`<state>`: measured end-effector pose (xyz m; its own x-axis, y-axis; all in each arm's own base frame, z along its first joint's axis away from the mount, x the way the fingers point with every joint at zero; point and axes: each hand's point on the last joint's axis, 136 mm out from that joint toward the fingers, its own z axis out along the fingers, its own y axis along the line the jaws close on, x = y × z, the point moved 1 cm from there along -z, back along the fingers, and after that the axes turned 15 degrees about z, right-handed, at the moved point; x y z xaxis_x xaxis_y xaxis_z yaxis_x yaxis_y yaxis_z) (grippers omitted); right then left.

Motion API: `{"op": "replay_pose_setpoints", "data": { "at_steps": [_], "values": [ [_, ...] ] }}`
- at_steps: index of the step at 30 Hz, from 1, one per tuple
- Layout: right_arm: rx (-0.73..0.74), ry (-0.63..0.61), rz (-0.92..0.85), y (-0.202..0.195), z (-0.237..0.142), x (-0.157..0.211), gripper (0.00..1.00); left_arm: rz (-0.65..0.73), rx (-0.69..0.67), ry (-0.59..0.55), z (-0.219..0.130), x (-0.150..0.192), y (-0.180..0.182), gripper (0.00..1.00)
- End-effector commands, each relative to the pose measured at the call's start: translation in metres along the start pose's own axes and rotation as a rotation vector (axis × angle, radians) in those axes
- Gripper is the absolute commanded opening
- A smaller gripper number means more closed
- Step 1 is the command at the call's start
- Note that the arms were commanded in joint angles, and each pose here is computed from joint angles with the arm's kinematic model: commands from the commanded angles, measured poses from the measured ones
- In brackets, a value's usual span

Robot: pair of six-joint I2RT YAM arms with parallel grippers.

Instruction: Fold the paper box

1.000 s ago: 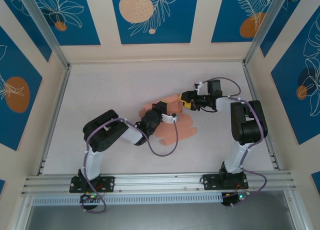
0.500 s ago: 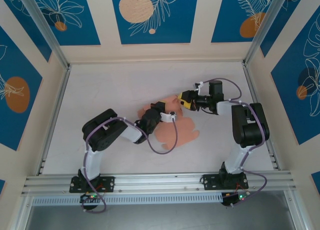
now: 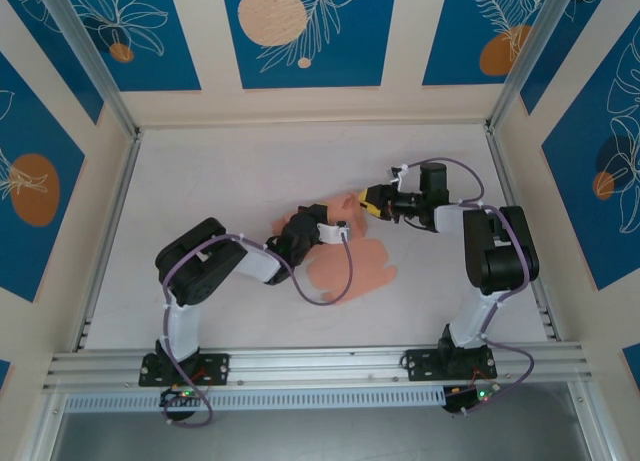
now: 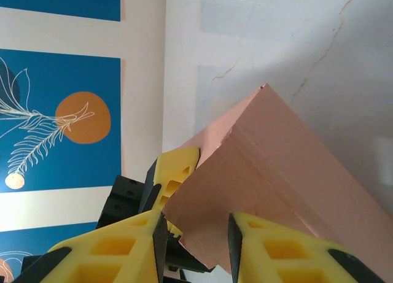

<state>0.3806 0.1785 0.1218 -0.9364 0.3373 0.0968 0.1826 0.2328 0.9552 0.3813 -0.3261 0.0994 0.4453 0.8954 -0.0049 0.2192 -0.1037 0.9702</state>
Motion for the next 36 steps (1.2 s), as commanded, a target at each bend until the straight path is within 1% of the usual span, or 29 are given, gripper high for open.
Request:
{"op": "replay_pose_setpoints", "data": {
  "at_steps": [1,5,10,13,15,16,19,20,23,25,31,36],
  "values": [
    [0.006,0.038,0.036,-0.007,0.005,0.006,0.34,-0.002,-0.046,0.000,-0.004,0.002,0.012,0.00],
    [0.020,0.032,0.029,-0.004,0.002,0.008,0.34,0.029,-0.126,-0.001,-0.010,-0.001,0.027,0.00],
    [0.061,-0.004,0.007,0.000,-0.008,0.008,0.34,0.156,-0.229,-0.010,-0.021,-0.016,0.043,0.00],
    [0.099,-0.029,-0.029,0.006,-0.017,0.011,0.36,0.227,-0.234,-0.020,-0.022,-0.023,0.039,0.00],
    [0.145,-0.054,-0.082,0.015,-0.024,0.014,0.38,0.252,-0.236,-0.025,-0.021,-0.026,0.035,0.00],
    [0.180,-0.076,-0.128,0.021,-0.029,0.016,0.39,0.264,-0.237,-0.025,-0.020,-0.028,0.033,0.00],
    [0.295,-0.154,-0.239,0.038,-0.048,0.023,0.49,0.313,-0.233,-0.037,-0.016,-0.032,0.027,0.00],
    [0.321,-0.185,-0.256,0.043,-0.055,0.024,0.50,0.329,-0.229,-0.038,-0.015,-0.033,0.025,0.00],
    [0.403,-0.271,-0.174,0.048,-0.074,0.026,0.51,0.369,-0.234,-0.034,-0.010,-0.035,0.020,0.00],
    [0.416,-0.277,-0.092,0.048,-0.075,0.034,0.50,0.376,-0.234,-0.034,-0.008,-0.035,0.018,0.00],
    [0.340,-0.260,0.065,0.040,-0.040,0.058,0.49,0.368,-0.234,-0.037,-0.009,-0.041,0.014,0.00],
    [0.319,-0.254,0.137,0.025,-0.015,0.055,0.49,0.364,-0.234,-0.041,-0.013,-0.043,0.013,0.00]
  ]
}}
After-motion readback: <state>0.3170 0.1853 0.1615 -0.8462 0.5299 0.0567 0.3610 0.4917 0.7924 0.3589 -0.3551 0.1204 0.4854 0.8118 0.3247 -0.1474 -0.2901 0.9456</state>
